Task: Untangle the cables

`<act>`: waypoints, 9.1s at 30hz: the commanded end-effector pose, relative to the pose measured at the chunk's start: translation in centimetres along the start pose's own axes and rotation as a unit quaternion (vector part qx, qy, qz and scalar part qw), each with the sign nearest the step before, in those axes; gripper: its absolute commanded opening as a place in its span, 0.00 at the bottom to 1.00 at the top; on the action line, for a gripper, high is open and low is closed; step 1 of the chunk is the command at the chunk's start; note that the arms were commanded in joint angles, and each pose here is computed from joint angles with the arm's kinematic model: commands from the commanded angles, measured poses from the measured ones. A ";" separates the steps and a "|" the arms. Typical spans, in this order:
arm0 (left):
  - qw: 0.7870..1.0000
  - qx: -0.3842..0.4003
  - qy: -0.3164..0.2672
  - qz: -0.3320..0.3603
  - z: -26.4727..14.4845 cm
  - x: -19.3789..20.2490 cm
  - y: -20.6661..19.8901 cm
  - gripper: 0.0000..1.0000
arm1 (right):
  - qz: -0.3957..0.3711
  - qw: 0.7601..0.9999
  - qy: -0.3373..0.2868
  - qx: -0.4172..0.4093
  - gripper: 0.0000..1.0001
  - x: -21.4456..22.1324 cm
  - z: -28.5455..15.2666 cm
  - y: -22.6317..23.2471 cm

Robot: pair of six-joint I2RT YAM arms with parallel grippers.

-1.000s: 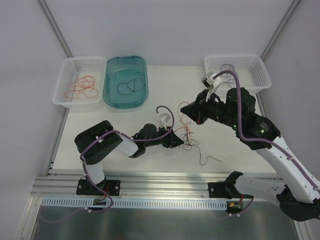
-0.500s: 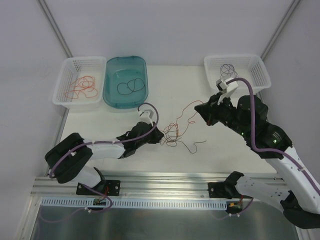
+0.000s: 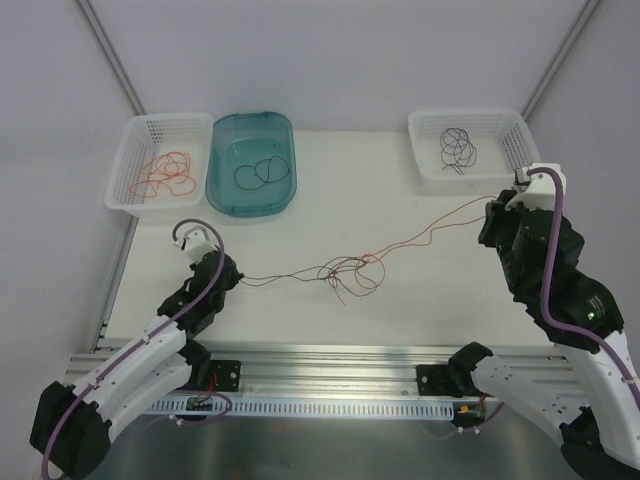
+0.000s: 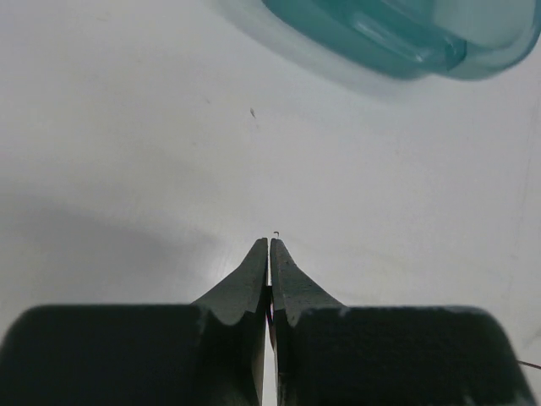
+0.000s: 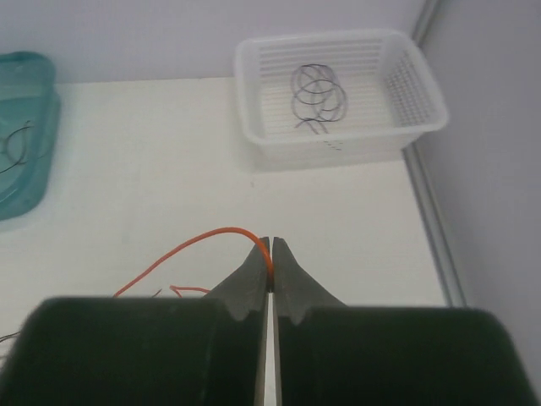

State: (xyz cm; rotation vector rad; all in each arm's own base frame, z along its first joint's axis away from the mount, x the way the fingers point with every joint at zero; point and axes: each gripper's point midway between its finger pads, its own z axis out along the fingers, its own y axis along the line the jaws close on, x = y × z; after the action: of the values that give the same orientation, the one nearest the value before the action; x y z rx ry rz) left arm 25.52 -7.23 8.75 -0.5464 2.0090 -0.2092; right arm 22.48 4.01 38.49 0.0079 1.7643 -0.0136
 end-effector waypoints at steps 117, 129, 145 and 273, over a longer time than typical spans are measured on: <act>0.908 0.169 -0.316 0.218 -15.8 -41.4 -23.7 0.03 | 0.006 0.911 0.367 -0.191 0.99 27.4 4.7 13.9; 0.949 0.178 -0.163 0.203 -8.6 -29.0 -20.3 0.59 | 0.001 0.914 0.356 -0.193 1.00 27.4 4.1 13.4; 0.958 0.129 0.222 0.130 -5.2 3.5 -8.9 0.97 | 0.010 0.903 0.375 -0.211 1.00 29.0 3.9 14.4; 0.948 0.238 0.146 0.153 -1.1 -8.7 -17.3 0.99 | -0.004 0.930 0.357 -0.085 1.00 29.8 3.8 7.7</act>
State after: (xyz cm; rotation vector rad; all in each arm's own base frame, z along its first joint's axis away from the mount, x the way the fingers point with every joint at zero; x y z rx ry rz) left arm 36.34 -17.94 25.93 0.1206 2.1093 -0.5834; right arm 20.10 10.64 9.38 -0.1639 2.4792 0.0970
